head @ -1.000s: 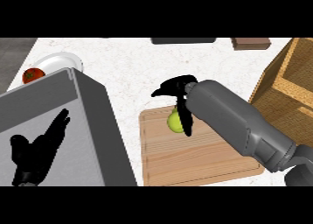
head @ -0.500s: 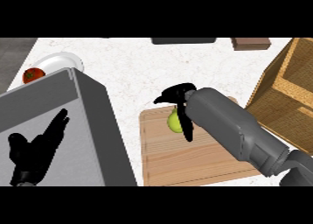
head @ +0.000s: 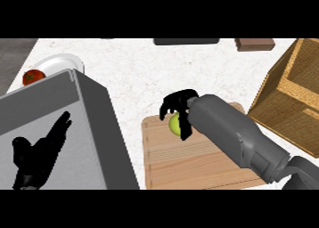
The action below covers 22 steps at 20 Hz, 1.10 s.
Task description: Pick the pear from the cutting board and place it in the basket
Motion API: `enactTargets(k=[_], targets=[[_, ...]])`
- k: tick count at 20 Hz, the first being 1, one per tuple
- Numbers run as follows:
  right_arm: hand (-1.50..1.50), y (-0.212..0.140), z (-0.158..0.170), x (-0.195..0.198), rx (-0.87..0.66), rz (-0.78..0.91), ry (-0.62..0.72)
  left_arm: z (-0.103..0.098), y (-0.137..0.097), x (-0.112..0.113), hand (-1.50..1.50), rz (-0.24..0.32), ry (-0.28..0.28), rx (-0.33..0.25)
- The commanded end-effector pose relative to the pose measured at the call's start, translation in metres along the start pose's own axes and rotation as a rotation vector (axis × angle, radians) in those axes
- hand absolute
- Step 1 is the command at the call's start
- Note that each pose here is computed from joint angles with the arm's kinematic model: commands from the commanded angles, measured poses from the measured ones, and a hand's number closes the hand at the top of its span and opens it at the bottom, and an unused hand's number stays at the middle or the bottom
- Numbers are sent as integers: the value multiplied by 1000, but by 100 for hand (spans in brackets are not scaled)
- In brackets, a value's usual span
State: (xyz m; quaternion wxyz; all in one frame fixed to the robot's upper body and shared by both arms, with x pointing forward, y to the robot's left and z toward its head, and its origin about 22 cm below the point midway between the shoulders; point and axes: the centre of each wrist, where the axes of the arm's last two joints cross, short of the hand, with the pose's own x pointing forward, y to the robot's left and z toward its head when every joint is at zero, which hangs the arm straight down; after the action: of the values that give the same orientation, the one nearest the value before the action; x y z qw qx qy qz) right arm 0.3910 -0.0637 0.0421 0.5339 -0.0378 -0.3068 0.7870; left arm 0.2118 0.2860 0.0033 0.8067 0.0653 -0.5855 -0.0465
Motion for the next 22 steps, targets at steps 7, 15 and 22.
enactTargets(k=[7, 15, 22], targets=[[150, 10, -2, -3, -55, 143, -49, 2, -12, -38, 0, 34, 204, 16], [150, -3, 1, -44, -399, -205, 484, 17, 8, -43, 0, 34, 220, 64], [150, -39, 9, 1, -824, -444, 740, 22, 7, -48, 0, 38, 237, 76]])
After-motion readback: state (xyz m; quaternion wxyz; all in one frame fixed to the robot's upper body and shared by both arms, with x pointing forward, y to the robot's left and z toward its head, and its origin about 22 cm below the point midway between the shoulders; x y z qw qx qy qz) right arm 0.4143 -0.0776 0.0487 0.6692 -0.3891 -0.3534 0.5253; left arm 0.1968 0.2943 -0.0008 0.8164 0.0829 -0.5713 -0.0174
